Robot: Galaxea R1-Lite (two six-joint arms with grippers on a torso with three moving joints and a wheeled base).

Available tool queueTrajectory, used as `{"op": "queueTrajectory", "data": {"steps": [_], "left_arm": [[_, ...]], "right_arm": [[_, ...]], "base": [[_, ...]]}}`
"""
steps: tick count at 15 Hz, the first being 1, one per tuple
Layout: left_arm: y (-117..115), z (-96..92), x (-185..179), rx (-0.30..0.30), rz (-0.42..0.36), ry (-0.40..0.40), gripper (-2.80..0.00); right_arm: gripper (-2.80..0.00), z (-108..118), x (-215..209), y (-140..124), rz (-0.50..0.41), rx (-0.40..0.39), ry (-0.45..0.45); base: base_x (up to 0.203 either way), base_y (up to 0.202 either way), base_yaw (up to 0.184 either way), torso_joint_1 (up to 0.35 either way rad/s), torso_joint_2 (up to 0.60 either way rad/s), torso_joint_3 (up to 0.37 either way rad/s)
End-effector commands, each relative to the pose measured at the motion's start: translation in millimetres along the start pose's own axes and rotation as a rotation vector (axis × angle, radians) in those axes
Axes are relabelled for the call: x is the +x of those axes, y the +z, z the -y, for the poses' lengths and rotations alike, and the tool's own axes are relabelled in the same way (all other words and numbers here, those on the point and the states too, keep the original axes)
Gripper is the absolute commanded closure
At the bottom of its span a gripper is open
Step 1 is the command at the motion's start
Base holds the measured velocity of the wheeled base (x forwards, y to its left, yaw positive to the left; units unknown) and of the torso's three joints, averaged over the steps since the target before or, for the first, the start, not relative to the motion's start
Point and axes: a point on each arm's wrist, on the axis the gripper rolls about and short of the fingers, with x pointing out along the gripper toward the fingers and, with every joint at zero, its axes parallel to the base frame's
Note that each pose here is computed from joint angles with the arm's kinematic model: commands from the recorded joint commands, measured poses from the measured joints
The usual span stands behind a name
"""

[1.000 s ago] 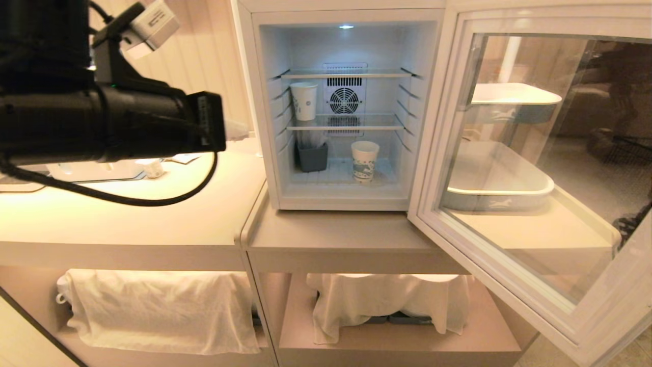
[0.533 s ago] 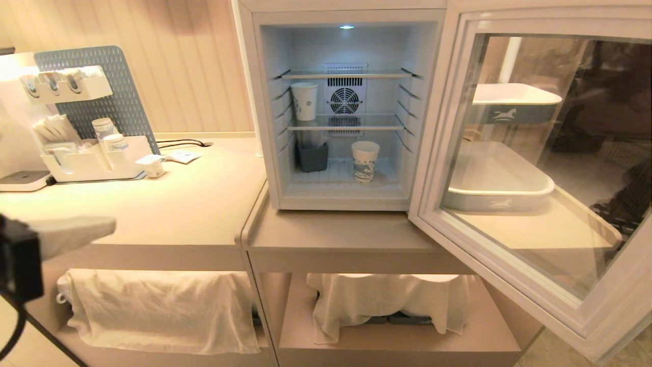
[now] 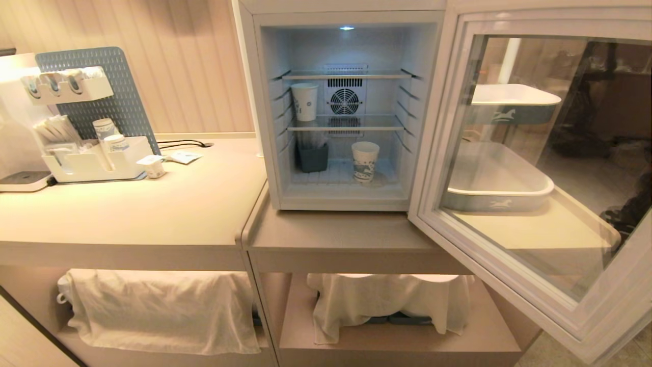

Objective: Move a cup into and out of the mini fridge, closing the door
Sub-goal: Take the paper cup out of the freezer

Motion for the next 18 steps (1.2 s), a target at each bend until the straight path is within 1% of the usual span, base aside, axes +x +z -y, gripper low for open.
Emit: {"op": "queueTrajectory", "data": {"steps": [1, 2, 3, 6, 8, 9, 10, 15, 16, 18], "left_arm": [[-25.1, 4.5, -10.3, 0.005, 0.079, 0.006, 0.00], [-35.4, 6.0, -10.0, -0.002, 0.057, 0.006, 0.00], [-44.1, 6.8, -8.0, -0.005, 0.053, 0.027, 0.00], [-53.1, 7.9, -6.0, -0.025, 0.143, 0.043, 0.00], [-53.0, 7.7, -2.2, -0.042, 0.240, 0.054, 0.00], [-53.9, 7.7, -1.4, -0.087, 0.246, 0.050, 0.00], [-53.7, 7.7, -1.6, -0.095, 0.247, 0.049, 0.00], [-53.8, 7.7, -1.6, -0.084, 0.245, 0.049, 0.00], [-54.6, 7.8, -1.4, -0.089, 0.237, 0.052, 0.00], [-54.9, 7.9, -1.3, -0.074, 0.234, 0.053, 0.00]], "right_arm": [[0.00, 0.0, 0.0, 0.0, 0.000, -0.001, 0.001], [0.00, 0.0, 0.1, -0.4, -0.001, 0.000, 0.001], [0.00, 0.0, 0.0, 0.0, 0.000, 0.000, 0.000], [0.00, 0.0, 0.0, 0.0, 0.000, 0.000, 0.001], [0.00, 0.0, 0.0, 0.0, 0.000, 0.000, 0.001], [0.00, 0.0, 0.0, 0.0, 0.000, 0.000, 0.001], [0.00, 0.0, 0.0, 0.0, 0.000, 0.000, -0.001], [0.00, 0.0, 0.0, 0.0, 0.000, 0.000, 0.002], [0.00, 0.0, 0.1, -0.4, -0.001, 0.000, 0.001], [0.00, 0.0, 0.0, 0.0, 0.000, 0.000, 0.002]], "base": [[0.000, 0.000, 0.000, 0.000, 0.00, 0.000], [0.000, 0.000, 0.000, 0.000, 0.00, 0.000], [0.000, 0.000, 0.000, 0.000, 0.00, 0.000], [0.000, 0.000, 0.000, 0.000, 0.00, 0.000], [0.000, 0.000, 0.000, 0.000, 0.00, 0.000], [0.000, 0.000, 0.000, 0.000, 0.00, 0.000], [0.000, 0.000, 0.000, 0.000, 0.00, 0.000], [0.000, 0.000, 0.000, 0.000, 0.00, 0.000], [0.000, 0.000, 0.000, 0.000, 0.00, 0.000], [0.000, 0.000, 0.000, 0.000, 0.00, 0.000]]}}
